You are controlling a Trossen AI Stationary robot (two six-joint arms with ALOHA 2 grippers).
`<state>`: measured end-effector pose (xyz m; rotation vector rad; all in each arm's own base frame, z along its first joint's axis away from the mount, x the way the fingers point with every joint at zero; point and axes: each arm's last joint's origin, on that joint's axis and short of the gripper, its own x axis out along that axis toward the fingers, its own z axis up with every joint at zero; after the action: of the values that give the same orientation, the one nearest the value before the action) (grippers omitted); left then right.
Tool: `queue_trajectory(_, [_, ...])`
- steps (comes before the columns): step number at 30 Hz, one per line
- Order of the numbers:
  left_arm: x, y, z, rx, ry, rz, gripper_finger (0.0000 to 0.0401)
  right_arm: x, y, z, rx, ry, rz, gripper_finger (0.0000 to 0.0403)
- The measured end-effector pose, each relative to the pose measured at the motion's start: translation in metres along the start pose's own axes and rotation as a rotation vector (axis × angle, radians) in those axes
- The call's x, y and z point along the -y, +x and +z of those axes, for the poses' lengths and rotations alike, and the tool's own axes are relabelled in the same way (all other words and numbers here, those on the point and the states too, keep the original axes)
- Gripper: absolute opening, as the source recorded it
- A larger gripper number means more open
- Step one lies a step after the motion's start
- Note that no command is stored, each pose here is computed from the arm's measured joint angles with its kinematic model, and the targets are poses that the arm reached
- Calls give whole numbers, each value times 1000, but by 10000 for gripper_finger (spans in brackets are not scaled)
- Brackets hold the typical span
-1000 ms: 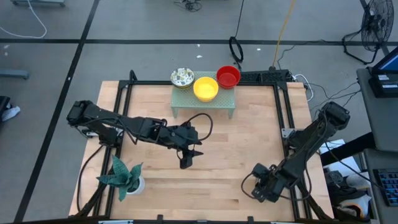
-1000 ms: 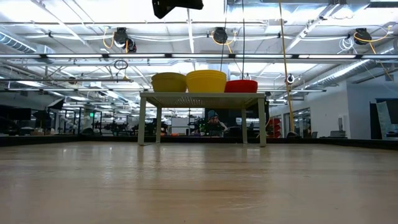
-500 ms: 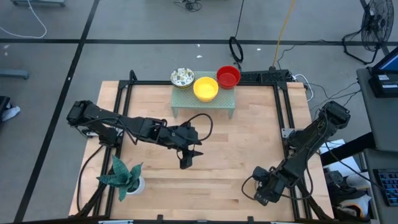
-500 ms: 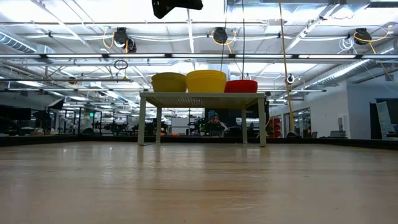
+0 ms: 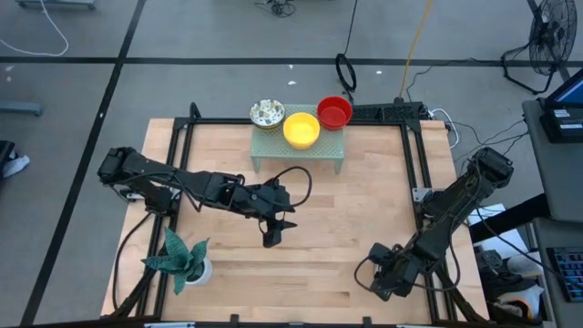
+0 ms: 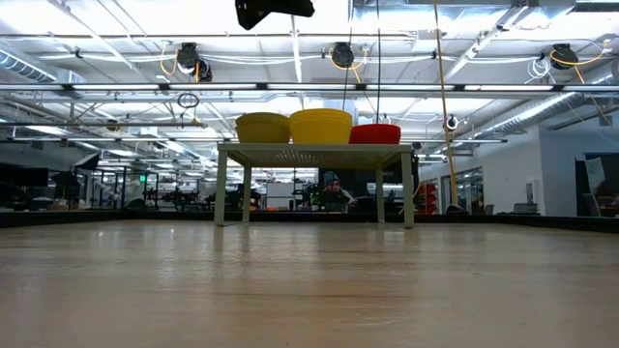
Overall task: Pick & Place Mini bowls
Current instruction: Stack the white patterned bowl on top of the other white patterned bowl on the shelf
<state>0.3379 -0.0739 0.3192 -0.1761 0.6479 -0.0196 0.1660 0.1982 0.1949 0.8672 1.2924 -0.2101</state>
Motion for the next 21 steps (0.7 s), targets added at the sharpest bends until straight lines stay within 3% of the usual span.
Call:
queue_trajectory(14, [0, 0, 0, -1, 0, 0, 200, 3, 1, 0, -1, 19, -29, 144])
queue_trajectory(21, [-1, 0, -3, -26, 3, 8, 200, 5, 18, -2, -54, 43, -100, 144])
